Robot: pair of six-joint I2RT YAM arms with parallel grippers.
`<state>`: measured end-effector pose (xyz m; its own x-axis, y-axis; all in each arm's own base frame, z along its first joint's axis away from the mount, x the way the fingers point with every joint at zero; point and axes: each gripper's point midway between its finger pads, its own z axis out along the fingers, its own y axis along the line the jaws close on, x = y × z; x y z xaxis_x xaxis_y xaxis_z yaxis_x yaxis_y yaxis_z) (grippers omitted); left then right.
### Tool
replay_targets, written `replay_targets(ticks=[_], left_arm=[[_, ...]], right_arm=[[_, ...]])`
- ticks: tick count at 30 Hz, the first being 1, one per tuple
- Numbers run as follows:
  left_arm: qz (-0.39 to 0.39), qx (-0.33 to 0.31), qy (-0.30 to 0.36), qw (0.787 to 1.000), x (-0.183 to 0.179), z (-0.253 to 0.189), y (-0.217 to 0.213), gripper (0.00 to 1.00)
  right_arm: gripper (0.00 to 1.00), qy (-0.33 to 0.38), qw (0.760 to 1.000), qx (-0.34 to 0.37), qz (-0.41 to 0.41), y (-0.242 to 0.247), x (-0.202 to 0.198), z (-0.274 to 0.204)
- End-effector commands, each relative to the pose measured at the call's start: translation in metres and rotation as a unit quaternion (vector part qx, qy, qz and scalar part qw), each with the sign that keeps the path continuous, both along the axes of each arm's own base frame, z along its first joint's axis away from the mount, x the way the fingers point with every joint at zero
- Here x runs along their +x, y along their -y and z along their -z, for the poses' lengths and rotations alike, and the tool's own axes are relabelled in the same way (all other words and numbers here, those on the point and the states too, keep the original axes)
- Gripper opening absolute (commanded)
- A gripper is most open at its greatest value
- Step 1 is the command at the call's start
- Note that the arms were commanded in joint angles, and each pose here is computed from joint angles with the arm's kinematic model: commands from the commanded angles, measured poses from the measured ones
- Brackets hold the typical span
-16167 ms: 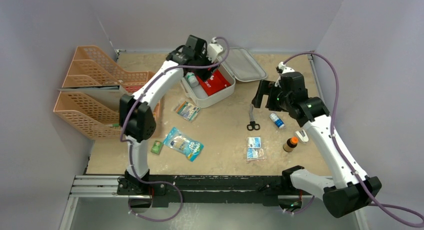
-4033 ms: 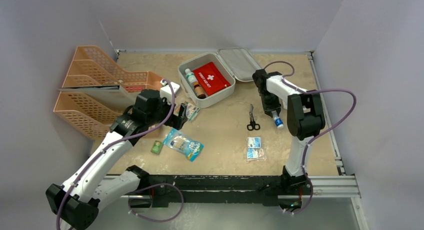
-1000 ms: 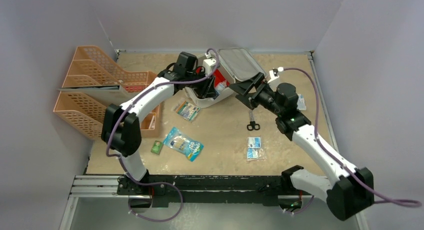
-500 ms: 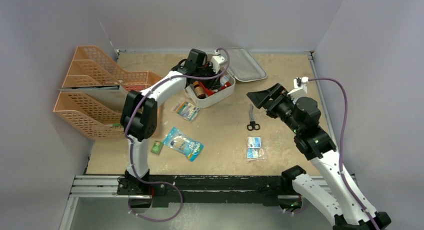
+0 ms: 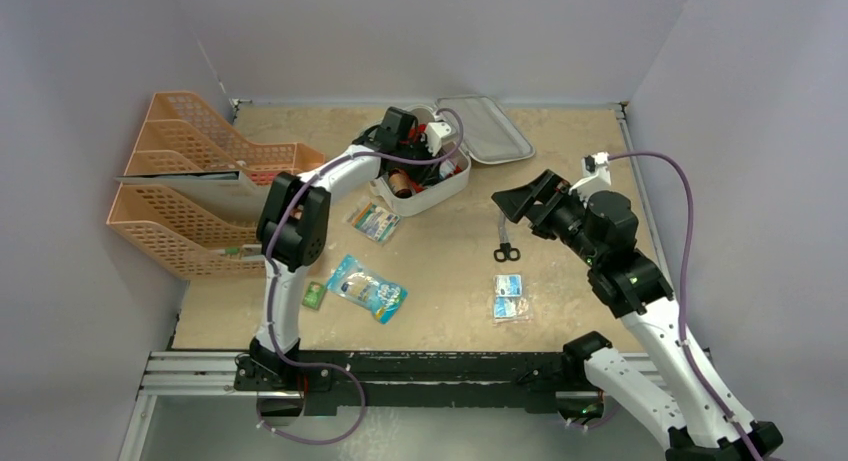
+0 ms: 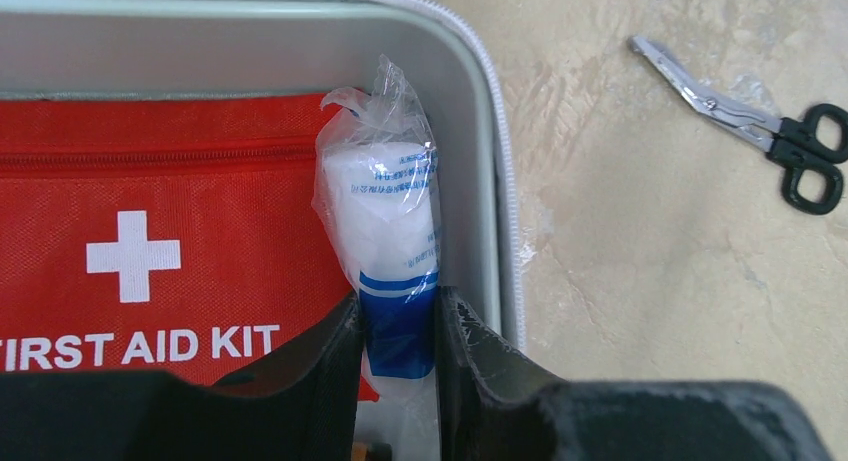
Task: Organize the medicine kit
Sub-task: Place the medical item at the medicine box.
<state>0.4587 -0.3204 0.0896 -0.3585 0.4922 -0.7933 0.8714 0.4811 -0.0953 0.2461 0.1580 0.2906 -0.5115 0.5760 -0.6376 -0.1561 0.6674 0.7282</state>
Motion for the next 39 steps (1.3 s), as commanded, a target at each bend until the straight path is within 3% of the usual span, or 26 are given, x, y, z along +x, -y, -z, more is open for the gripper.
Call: replay_targets(ticks=[1, 10, 19, 29, 39], left_arm=[[0.009, -0.01, 0.03, 0.999, 0.017, -0.011, 0.004, 0.28], [0.029, -0.015, -0.004, 0.999, 0.011, 0.008, 0.012, 0.37], [0.03, -0.043, -0.008, 0.999, 0.011, -0.01, 0.02, 0.45], [-0.023, -0.077, -0.018, 0.997, 0.003, -0.076, 0.015, 0.5], [-0.101, -0.045, -0.029, 0.993, -0.043, -0.134, -0.031, 0.6]], right_arm=[[0.99, 0.02, 1.0, 0.001, -0.007, -0.003, 0.003, -0.013], [0.99, 0.024, 0.999, -0.017, 0.015, 0.006, 0.006, -0.014], [0.99, 0.027, 0.999, -0.024, 0.02, 0.011, 0.003, -0.013], [0.99, 0.015, 1.0, -0.026, -0.004, 0.0, 0.006, 0.003], [0.99, -0.041, 0.995, -0.059, -0.072, -0.021, 0.008, 0.035]])
